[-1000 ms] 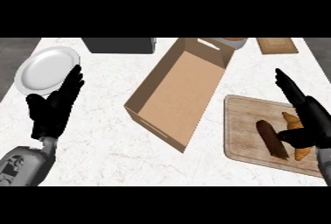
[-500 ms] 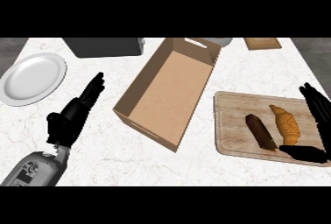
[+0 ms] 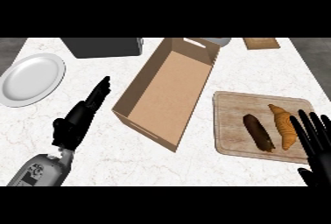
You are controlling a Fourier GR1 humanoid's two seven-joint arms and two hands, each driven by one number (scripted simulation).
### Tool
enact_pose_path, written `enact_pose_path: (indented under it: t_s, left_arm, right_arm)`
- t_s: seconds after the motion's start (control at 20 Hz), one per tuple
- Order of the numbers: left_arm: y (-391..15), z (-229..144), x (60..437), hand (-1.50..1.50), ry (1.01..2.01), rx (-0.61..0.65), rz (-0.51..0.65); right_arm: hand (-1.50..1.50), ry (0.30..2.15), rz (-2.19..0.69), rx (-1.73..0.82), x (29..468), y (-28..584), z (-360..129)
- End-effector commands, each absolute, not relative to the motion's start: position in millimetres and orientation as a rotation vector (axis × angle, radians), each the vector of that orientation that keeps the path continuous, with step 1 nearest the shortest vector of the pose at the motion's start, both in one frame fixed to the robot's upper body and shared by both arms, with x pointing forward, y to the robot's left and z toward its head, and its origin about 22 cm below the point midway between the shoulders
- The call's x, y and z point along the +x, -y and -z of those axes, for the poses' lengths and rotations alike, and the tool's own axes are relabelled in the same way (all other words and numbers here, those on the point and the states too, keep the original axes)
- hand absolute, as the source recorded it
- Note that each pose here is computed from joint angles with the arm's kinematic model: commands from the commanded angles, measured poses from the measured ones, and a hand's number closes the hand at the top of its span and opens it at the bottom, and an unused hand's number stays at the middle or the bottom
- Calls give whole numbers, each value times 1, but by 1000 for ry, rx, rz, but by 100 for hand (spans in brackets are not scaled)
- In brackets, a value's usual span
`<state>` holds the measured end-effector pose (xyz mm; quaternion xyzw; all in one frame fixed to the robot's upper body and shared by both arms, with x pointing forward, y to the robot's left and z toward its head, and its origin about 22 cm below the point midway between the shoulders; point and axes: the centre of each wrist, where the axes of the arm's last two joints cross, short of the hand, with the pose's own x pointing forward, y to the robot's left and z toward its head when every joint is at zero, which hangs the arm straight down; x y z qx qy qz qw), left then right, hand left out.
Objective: Pick the sweet potato from the cutting board and place it in the cardboard box
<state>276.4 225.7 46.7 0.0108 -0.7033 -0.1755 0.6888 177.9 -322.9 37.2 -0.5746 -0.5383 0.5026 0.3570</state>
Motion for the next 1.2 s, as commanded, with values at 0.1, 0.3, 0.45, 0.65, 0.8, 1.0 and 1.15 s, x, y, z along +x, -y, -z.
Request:
enact_pose_path:
  t_s: [0.1,0.3,0.45,0.65,0.8,1.0,1.15]
  left_arm:
    - [-220,-40,274,0,1583,15,407]
    - [-208,-37,273,0,1601,-19,449]
    - [-184,-35,277,0,1595,-40,459]
    - [-214,-47,292,0,1598,-29,449]
    - [-209,-36,292,0,1597,-40,435]
    - [-225,-39,288,0,1605,-37,446]
    - [-209,-41,273,0,1599,-35,434]
  right_arm:
    - [-150,1181,-1312,-1509,134,255,-53]
    - [-150,1020,-1305,-1437,119,212,-66]
    - [-150,964,-1301,-1392,126,186,-64]
    - [-150,925,-1251,-1406,132,159,-66]
    - [-150,952,-1231,-1398,145,162,-60]
    - [-150,905,-1233,-1408,166,171,-37]
    - [-150,871,-1215,-1408,172,167,-29]
